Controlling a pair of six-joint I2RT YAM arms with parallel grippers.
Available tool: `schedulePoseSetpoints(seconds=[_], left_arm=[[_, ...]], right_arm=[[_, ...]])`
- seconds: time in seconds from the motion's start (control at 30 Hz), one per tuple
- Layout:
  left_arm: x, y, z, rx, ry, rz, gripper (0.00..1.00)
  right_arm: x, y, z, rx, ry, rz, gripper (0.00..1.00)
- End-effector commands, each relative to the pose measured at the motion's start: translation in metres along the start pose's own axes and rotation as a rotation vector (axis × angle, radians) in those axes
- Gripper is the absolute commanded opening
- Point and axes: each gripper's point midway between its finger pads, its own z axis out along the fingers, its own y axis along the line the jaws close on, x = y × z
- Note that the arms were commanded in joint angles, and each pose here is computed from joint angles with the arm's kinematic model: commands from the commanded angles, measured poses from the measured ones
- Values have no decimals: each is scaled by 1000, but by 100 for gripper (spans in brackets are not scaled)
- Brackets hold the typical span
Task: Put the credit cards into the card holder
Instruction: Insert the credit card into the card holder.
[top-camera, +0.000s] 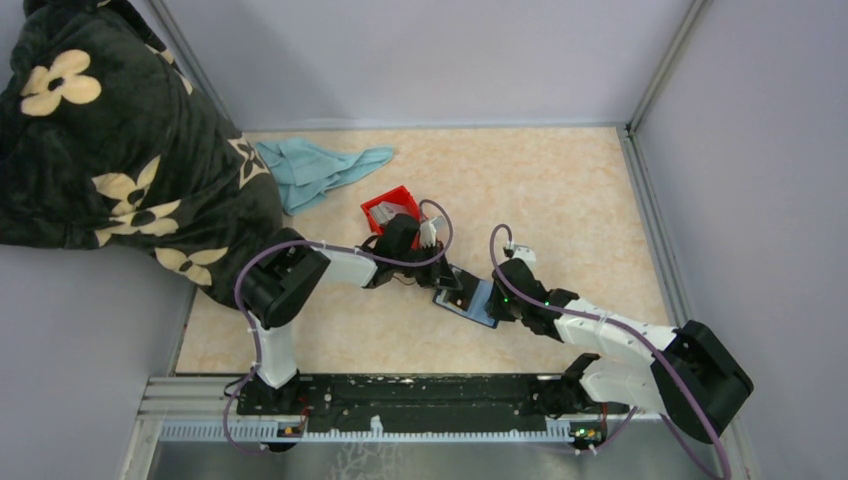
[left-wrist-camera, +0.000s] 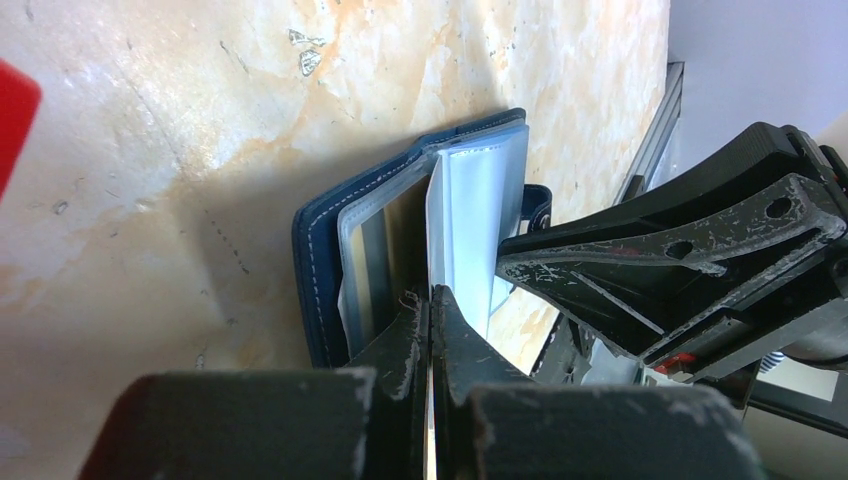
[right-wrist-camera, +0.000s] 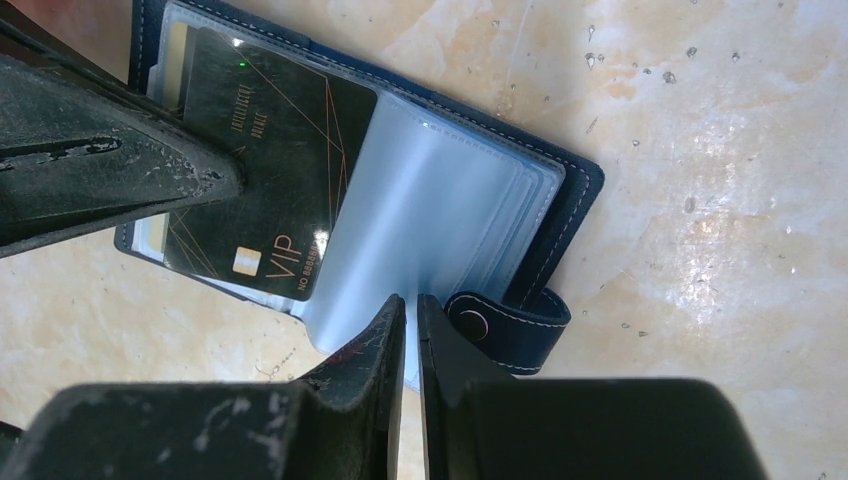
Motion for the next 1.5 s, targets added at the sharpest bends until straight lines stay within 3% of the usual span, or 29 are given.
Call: schedulePoseSetpoints(seconds=[0.0,1.2,1.47], left_arm=[[0,13,3,-32,6,16,0],[11,25,5,-97,35,9,0],[6,34,-5,-179,-18,2,0]], right_arm=[[21,-18,2,49,68,-12,10],[17,-27,-8,89,48,-1,15],[20,-29,-7,99,56,-2,15]])
